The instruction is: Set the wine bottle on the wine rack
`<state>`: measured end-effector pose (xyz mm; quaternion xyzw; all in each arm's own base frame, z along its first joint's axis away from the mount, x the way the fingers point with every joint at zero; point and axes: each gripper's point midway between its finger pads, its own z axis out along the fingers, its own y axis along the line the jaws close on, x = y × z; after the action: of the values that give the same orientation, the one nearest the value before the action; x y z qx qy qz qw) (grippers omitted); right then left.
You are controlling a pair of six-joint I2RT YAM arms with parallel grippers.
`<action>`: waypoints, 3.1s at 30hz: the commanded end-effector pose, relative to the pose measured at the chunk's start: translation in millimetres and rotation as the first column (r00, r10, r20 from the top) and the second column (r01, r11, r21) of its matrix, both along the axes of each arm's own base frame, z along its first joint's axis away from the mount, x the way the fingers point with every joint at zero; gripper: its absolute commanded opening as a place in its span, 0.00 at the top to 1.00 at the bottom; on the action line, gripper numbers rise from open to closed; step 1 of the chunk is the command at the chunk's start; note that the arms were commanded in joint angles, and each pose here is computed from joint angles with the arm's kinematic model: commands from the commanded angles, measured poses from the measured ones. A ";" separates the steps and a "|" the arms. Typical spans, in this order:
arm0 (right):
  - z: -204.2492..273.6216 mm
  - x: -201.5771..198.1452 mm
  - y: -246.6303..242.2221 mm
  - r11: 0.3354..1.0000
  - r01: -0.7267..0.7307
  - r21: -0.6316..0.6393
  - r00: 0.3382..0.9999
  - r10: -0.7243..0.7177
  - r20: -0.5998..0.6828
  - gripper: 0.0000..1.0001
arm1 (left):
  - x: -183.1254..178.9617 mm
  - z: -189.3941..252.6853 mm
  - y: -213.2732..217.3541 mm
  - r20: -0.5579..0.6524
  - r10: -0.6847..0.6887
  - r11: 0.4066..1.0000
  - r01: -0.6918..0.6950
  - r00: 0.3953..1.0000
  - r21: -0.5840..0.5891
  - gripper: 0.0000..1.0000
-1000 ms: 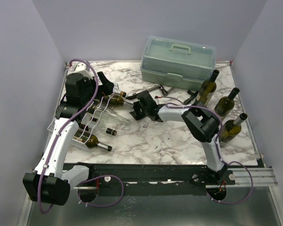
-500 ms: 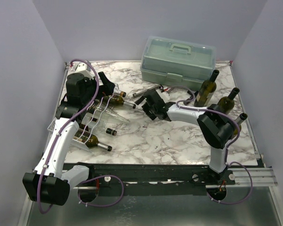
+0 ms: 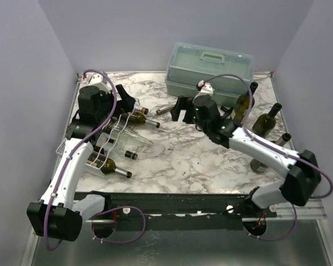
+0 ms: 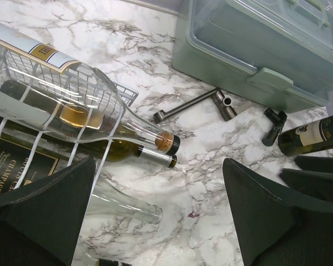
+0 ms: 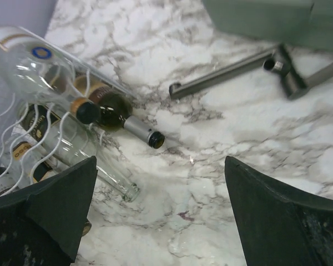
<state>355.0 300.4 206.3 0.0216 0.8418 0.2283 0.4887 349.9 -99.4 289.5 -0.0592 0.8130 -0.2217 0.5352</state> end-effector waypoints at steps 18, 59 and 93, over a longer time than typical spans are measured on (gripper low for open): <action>225.1 -1.6 -185.3 0.827 0.456 -0.329 0.836 -0.271 0.477 0.00 | 2.0 -0.8 -7.3 0.002 -0.030 0.999 0.030 1.000 -0.015 0.01; 60.4 78.9 -315.4 0.810 0.333 -0.483 0.868 -0.463 -0.180 0.33 | 2.0 -4.4 -12.7 -0.011 -0.047 0.999 0.047 0.999 -0.021 0.01; 51.4 65.8 -265.1 0.940 0.157 -0.303 0.927 -0.246 -0.284 0.99 | 1.4 -3.0 -14.3 -0.007 -0.053 0.998 0.052 0.999 -0.024 0.01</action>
<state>435.6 10.8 241.6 0.0910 0.9300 -0.0205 0.3555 350.7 -108.1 282.8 -0.0533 0.8190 -0.2327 0.5219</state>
